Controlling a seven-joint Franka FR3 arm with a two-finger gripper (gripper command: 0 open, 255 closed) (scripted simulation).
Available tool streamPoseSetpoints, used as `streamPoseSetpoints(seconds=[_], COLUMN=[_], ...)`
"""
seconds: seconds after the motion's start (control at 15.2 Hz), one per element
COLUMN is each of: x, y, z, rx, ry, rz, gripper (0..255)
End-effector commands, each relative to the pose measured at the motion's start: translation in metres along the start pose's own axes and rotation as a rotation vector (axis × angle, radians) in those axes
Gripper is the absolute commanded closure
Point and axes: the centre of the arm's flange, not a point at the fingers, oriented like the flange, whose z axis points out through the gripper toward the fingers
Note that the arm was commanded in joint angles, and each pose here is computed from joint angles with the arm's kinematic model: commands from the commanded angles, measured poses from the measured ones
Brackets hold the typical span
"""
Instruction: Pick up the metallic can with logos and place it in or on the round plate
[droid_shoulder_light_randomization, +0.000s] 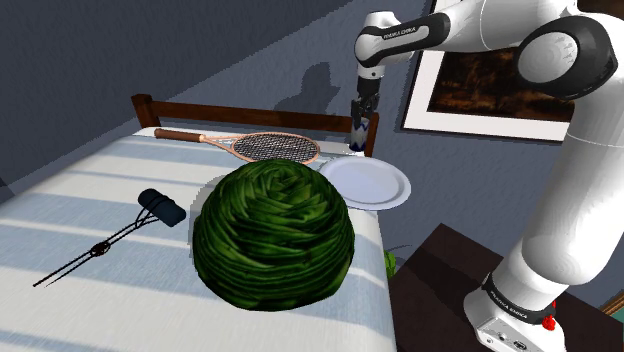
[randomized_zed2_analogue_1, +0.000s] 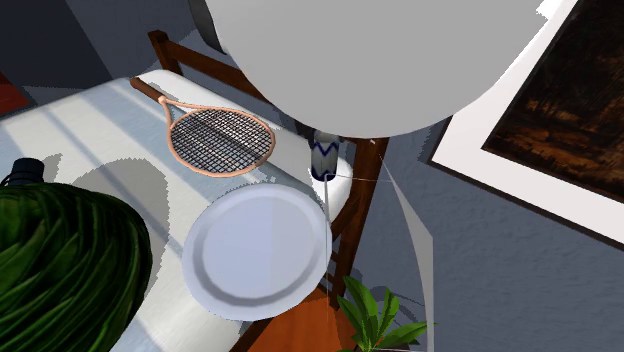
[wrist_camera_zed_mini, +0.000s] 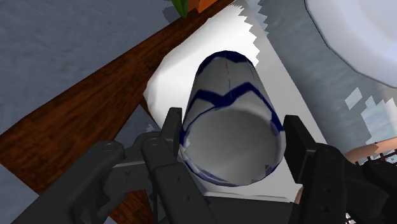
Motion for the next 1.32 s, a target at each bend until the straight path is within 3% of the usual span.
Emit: streamPoseSetpoints(seconds=[0.0, 0.2, 1.25], x=[0.000, 0.000, 0.000], y=[0.000, 0.000, 0.001], z=[0.000, 0.000, -0.084], rx=[0.000, 0.000, 0.000], ry=[-0.001, -0.001, -0.001], rz=[0.000, 0.000, 0.000], gripper=[255, 255, 255])
